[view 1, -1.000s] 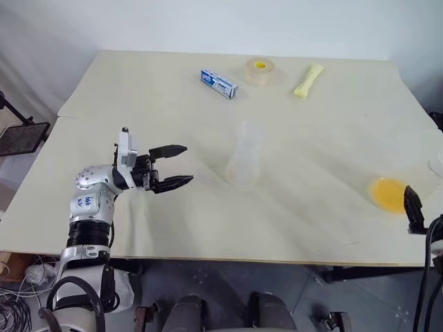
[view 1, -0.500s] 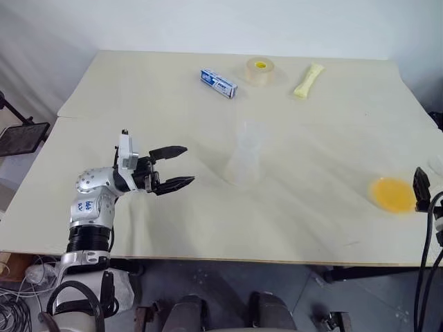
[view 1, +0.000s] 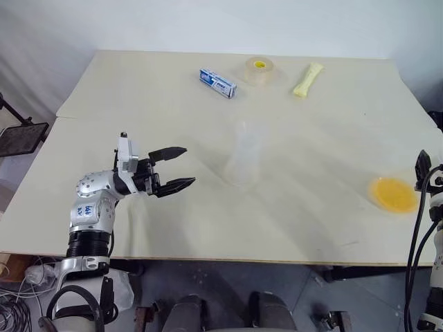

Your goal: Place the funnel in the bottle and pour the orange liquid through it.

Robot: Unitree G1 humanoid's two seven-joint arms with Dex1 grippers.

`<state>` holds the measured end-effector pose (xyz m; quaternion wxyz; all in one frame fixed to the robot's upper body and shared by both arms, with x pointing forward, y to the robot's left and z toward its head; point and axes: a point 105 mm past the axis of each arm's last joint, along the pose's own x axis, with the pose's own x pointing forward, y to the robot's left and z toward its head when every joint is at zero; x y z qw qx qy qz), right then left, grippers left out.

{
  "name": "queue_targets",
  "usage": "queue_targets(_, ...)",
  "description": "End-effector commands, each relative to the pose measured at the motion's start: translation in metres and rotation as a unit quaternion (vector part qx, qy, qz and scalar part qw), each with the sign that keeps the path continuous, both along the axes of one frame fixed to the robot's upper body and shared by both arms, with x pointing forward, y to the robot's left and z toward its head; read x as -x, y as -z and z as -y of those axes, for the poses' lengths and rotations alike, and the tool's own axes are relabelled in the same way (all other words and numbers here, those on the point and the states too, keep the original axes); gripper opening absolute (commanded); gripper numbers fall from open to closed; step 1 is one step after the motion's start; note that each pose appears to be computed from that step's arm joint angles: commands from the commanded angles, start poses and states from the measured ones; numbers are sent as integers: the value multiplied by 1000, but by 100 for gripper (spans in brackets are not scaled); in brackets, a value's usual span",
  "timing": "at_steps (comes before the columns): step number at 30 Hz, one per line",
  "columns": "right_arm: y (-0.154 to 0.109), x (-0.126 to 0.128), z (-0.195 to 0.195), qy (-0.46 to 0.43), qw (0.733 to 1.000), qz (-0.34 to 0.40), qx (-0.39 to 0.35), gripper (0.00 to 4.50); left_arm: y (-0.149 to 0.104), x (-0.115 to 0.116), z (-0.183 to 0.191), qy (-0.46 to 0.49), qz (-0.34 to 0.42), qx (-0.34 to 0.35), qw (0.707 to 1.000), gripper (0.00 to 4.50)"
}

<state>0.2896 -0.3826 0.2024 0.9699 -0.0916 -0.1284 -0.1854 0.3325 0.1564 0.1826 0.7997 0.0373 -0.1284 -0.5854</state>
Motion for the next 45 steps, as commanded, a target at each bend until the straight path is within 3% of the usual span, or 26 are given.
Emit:
queue_targets(1, -9, 6, 4, 20, 1000, 16, 1, 284, -10, 4, 0, 3, 23, 4, 1000, 450)
queue_targets(7, -19, 5, -15, -10, 999, 31, 9, 284, -13, 2, 2, 7, 28, 5, 1000, 450)
queue_targets(12, -43, -12, -68, -90, 995, 35, 37, 284, -17, -2, 6, 17, 34, 8, 999, 450)
queue_targets(20, -82, -42, -153, -164, 972, 41, 163, 284, -21, -6, 9, 26, 46, 28, 998, 450)
queue_targets(25, -102, -56, -200, -193, 940, 63, 275, 284, -19, -6, 10, 36, 51, 38, 997, 450)
queue_targets(33, -90, -67, -262, -222, 840, 45, 494, 284, -18, -3, 12, 35, 64, 62, 995, 450)
queue_targets(36, -94, -69, -271, -214, 830, 60, 511, 284, -16, -2, 12, 36, 64, 58, 996, 450)
queue_targets(45, -100, -75, -293, -177, 763, 90, 615, 284, -18, -2, 13, 34, 66, 60, 995, 450)
